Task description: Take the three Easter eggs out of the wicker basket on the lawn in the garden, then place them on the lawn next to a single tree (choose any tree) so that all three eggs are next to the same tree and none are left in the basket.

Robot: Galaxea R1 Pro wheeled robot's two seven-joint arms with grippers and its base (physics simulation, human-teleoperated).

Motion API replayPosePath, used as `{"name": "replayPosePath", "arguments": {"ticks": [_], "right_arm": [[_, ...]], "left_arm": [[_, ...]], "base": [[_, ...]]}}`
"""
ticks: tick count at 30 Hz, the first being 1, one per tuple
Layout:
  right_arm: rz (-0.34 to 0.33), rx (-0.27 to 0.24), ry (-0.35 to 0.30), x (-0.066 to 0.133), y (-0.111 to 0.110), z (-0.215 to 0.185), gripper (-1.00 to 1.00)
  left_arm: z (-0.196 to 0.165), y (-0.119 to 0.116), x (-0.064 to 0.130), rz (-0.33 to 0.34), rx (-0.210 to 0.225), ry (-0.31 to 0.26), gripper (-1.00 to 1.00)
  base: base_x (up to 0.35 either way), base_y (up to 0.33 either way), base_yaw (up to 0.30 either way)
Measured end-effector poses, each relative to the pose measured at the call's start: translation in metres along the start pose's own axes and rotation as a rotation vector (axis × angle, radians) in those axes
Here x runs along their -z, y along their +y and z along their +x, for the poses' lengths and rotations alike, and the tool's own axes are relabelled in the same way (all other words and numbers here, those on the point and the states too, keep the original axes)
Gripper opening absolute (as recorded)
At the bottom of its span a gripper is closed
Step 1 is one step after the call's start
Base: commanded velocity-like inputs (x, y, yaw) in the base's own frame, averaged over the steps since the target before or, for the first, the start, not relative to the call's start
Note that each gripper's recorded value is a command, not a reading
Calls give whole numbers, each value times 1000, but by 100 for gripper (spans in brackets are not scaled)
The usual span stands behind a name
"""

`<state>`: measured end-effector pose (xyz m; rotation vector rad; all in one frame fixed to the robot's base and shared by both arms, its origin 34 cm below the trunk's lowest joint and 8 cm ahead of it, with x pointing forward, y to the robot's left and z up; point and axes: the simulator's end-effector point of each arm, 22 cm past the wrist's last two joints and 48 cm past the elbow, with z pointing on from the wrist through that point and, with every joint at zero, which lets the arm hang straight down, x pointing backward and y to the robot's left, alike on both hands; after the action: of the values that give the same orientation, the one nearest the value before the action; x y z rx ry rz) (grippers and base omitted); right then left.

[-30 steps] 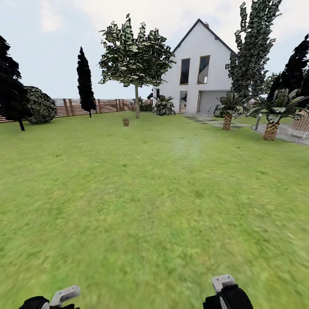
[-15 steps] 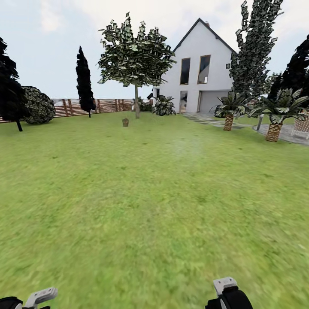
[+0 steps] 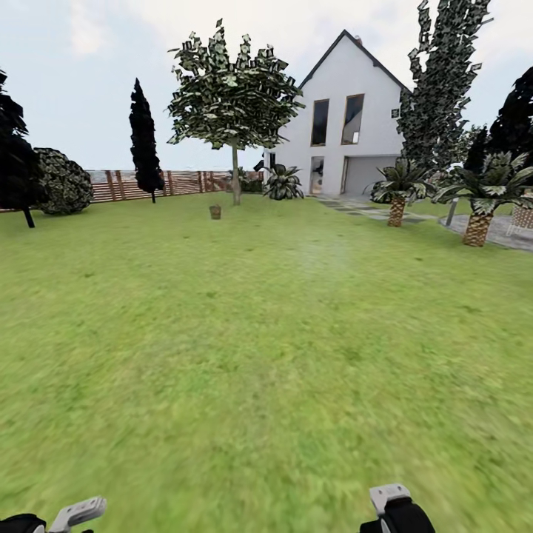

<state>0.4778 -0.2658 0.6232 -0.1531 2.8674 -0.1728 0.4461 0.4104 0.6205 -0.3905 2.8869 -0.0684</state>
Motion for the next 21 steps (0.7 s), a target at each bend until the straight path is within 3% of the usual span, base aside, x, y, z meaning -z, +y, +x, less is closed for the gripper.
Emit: {"name": "replayPosePath", "arguments": {"ticks": [5, 14, 21], "right_arm": [[2, 4, 16, -4, 1, 6, 100], [3, 7, 16, -3, 2, 6, 100], [5, 3, 11, -3, -1, 4, 100]], "left_arm": [[5, -13, -4, 18, -1, 8, 100], [6, -17, -5, 25, 0, 10, 100], [8, -19, -6, 26, 0, 13, 100]], "base": [[339, 0, 0], [339, 0, 1], [339, 0, 176]]}}
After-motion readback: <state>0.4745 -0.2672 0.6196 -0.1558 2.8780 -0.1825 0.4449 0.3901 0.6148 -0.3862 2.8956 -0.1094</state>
